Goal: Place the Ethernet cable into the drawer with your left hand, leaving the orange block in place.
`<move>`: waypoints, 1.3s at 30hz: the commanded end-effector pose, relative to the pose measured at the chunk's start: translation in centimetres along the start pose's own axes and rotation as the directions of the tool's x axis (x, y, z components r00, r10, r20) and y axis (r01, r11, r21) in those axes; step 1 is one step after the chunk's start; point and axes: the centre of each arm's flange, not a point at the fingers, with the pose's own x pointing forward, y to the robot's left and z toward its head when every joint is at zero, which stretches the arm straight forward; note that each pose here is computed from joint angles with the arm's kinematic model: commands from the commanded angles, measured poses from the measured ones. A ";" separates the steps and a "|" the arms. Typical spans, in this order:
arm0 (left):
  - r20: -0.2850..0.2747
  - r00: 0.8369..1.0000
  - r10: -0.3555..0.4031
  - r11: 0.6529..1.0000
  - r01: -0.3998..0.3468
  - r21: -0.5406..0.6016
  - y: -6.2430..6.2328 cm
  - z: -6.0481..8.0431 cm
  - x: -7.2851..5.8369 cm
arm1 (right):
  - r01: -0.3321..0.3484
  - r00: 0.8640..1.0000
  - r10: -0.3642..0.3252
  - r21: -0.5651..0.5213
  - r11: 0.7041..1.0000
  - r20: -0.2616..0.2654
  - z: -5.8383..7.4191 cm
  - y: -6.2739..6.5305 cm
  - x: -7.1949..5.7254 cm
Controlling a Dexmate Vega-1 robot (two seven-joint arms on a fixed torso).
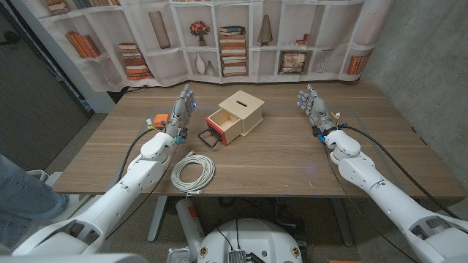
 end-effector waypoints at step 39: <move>0.066 0.998 0.015 0.999 -0.017 0.034 0.8 1.2 -2.5 | 0.010 1.000 -0.010 -0.001 1.000 0.007 -0.1 -0.5 0.1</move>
